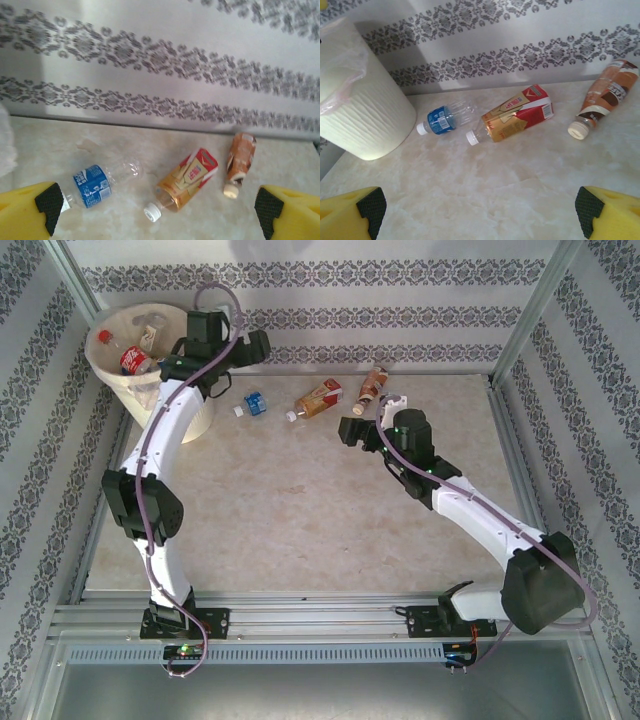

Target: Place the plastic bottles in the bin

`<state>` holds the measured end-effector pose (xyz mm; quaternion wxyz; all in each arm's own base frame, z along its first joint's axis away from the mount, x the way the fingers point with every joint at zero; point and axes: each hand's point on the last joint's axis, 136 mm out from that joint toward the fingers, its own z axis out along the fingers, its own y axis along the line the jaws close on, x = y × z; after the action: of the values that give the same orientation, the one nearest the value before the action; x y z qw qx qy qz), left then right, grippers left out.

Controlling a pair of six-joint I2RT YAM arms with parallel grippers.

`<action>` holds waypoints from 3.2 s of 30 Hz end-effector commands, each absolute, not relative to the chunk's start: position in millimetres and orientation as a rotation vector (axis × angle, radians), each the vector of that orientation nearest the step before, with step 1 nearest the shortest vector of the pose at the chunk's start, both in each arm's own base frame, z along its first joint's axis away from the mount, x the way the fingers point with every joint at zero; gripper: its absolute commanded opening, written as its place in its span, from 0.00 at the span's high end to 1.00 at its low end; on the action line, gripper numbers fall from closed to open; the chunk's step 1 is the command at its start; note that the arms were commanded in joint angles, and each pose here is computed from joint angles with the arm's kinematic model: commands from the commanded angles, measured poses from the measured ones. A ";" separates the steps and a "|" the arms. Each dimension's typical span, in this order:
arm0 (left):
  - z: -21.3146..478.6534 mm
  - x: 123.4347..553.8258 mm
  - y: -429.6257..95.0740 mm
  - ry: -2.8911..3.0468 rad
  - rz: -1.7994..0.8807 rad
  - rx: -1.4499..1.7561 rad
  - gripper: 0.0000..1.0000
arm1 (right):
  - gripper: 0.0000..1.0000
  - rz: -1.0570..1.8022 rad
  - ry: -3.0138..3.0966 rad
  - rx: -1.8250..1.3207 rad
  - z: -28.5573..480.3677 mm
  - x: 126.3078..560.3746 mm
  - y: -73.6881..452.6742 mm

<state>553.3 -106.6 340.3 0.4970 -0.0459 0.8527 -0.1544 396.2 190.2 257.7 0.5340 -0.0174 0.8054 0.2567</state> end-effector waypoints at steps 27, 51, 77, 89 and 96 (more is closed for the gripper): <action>141.2 610.9 -109.6 2.347 0.226 0.855 0.00 | 0.02 0.492 1.850 0.065 273.5 359.5 131.4; 53.5 637.4 -74.9 2.433 0.234 0.912 0.03 | 0.02 0.480 1.877 0.106 268.6 368.2 131.5; 186.4 604.8 -131.7 2.290 -0.043 0.536 0.49 | 0.02 0.511 1.853 -0.076 278.7 371.0 167.9; 340.8 549.1 -132.9 2.076 -0.217 0.291 0.49 | 0.02 0.647 1.798 -0.099 302.3 385.9 192.8; 404.4 530.5 -76.1 1.968 0.002 0.084 0.49 | 0.02 0.716 1.789 -0.125 307.9 391.3 208.3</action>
<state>535.3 -112.5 378.2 0.5269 0.1002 0.8427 -0.0473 391.0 193.4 285.4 0.5577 -0.0431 0.7837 0.2701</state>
